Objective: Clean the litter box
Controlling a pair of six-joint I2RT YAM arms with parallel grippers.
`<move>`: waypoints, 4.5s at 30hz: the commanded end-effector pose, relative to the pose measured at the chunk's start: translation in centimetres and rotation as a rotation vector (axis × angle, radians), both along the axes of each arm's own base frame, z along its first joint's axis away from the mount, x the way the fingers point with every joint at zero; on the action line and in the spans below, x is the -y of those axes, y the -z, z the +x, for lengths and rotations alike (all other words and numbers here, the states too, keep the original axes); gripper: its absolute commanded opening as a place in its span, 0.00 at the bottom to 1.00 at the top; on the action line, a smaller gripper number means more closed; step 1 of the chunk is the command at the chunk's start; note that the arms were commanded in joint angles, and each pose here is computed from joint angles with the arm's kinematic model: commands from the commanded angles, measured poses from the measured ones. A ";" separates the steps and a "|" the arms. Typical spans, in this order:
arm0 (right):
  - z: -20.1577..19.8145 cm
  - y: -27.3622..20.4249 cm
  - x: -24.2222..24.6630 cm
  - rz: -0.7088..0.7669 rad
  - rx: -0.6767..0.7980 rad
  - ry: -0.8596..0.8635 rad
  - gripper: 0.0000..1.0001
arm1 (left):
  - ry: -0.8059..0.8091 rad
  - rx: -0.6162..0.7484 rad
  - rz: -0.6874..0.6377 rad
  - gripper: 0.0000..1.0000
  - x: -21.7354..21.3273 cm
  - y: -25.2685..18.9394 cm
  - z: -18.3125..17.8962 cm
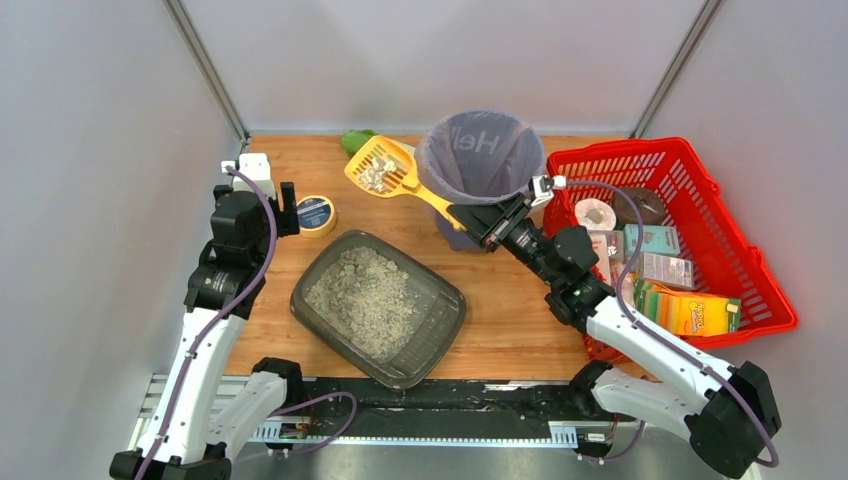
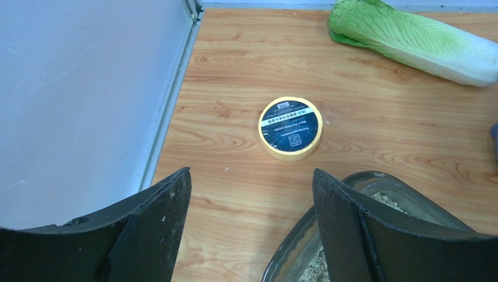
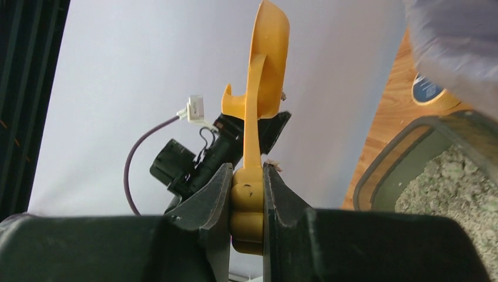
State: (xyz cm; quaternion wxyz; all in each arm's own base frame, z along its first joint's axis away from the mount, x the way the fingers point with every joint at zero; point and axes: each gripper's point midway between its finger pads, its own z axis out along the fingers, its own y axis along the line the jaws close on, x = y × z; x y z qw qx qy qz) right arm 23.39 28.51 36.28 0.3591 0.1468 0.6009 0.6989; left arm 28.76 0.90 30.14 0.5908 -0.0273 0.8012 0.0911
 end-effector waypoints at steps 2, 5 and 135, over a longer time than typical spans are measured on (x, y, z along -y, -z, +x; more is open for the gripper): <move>1.1 -3.7 4.1 0.093 0.099 0.101 0.00 | -0.010 0.037 0.001 0.83 -0.2 -1.0 -0.1; 1.4 -4.8 6.1 0.083 0.137 0.152 0.00 | -0.007 0.035 0.001 0.83 -0.2 -1.0 0.0; -3.3 -5.3 7.1 -0.581 0.553 0.152 0.00 | 0.146 -0.004 -0.068 0.83 3.0 0.1 1.0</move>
